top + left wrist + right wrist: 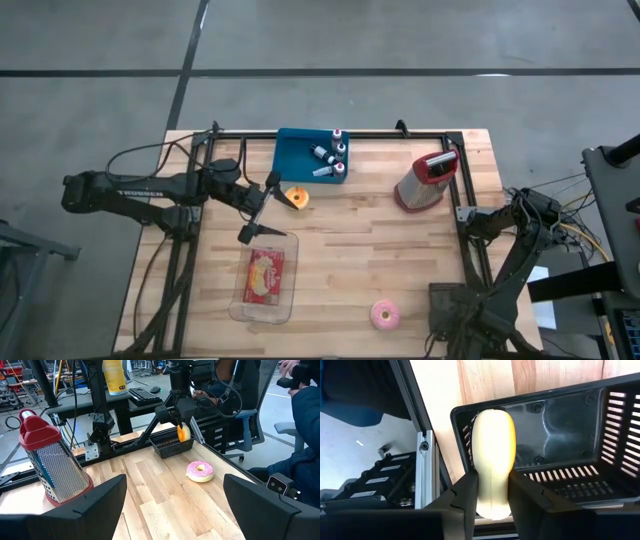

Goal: Pick & Place Food Item
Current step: Put the top yellow black donut into the black bin, then put the yellow donut into the black bin

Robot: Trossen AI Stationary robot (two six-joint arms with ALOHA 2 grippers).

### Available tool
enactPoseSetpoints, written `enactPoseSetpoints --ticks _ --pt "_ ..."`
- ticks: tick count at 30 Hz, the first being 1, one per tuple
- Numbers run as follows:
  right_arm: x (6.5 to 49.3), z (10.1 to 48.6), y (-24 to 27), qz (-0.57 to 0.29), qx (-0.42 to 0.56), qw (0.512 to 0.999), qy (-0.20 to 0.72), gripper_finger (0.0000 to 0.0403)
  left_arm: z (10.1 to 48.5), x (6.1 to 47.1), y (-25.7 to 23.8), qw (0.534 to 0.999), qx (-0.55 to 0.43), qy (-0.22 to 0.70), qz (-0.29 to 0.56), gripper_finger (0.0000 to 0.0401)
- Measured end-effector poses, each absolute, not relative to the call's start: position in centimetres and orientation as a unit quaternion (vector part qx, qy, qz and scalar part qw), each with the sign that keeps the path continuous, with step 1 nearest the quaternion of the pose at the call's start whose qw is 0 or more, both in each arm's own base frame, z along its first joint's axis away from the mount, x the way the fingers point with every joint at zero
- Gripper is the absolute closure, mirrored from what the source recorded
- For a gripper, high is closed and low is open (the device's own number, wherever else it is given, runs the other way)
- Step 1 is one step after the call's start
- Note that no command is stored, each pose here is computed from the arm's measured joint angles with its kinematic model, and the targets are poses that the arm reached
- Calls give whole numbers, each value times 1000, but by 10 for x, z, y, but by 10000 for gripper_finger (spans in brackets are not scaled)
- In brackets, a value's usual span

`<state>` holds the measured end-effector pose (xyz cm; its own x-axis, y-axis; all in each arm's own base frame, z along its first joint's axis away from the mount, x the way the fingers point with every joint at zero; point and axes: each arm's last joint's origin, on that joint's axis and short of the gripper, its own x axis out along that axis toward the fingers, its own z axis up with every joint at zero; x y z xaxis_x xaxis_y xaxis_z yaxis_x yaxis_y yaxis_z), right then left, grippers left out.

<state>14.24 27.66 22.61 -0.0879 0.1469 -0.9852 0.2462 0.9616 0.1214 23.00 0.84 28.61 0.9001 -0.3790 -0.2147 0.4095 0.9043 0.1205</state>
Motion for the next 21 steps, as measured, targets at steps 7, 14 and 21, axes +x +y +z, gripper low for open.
enactPoseSetpoints --ticks 7,14,21 --pt "142 226 277 -38 134 662 737 280 286 230 8 971 82 94 -203 62" --pt "142 226 277 -39 135 662 737 258 286 230 8 971 82 94 -203 62" --pt "142 226 277 -39 135 662 737 227 286 230 8 971 82 94 -203 62"
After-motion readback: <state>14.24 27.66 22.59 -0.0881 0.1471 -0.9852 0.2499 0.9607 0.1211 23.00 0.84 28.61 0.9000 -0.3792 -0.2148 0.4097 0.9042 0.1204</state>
